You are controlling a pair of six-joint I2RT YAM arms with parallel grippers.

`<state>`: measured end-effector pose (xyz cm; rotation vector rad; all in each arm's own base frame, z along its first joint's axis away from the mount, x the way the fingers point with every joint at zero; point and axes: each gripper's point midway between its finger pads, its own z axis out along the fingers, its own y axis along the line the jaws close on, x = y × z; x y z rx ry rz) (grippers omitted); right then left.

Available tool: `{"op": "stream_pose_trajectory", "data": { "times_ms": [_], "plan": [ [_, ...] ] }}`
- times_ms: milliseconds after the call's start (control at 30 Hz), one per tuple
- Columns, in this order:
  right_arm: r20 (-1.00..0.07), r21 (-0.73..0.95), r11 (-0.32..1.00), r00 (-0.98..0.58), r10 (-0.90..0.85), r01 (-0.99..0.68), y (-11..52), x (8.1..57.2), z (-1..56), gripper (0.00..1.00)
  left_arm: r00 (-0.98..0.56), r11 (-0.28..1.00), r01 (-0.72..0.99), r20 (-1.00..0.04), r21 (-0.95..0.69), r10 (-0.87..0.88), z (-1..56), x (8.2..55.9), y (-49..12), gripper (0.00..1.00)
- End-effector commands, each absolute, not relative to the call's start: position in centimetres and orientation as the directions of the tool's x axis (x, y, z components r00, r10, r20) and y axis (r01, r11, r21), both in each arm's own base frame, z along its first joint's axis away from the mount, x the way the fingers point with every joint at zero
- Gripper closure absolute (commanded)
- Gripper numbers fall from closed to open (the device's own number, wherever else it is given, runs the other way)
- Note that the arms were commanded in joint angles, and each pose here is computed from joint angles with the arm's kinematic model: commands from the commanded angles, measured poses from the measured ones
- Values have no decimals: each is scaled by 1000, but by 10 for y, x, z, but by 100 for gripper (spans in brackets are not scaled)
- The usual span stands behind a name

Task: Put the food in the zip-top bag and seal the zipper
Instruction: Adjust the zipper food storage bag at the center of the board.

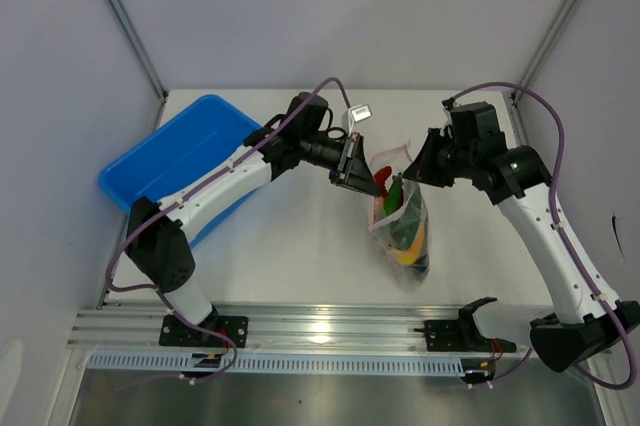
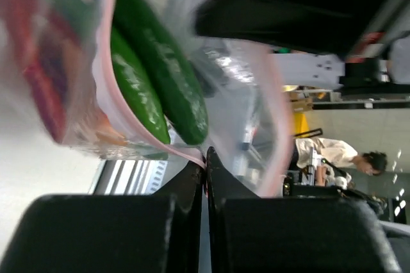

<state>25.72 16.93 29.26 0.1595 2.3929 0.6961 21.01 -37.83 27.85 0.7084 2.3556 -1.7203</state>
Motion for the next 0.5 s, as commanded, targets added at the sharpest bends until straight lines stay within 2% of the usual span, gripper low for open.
{"op": "stream_pose_trajectory", "data": {
  "times_ms": [0,200,300,333,400,433,467],
  "plan": [
    [-577,575,813,-751,321,-94,183,271,321,100,-793,-52,556,-547,-830,268,366,192,-390,99],
    [-539,666,732,-771,339,-144,203,266,350,100,-733,-217,587,-626,-780,269,406,161,-393,99],
    [-520,688,713,-777,355,-134,205,259,354,100,-711,-224,614,-654,-756,257,408,159,-392,100],
    [-519,687,715,-776,358,-130,204,258,353,100,-762,-132,573,-585,-809,277,395,165,-393,99],
    [-514,675,730,-777,363,-106,198,255,341,100,-799,7,550,-524,-835,294,358,184,-395,99],
    [-508,670,737,-782,362,-94,197,254,336,100,-845,109,486,-434,-867,313,338,188,-392,100],
    [-497,661,747,-791,357,-79,195,253,327,100,-859,148,460,-398,-875,322,325,191,-391,99]
  ]
}}
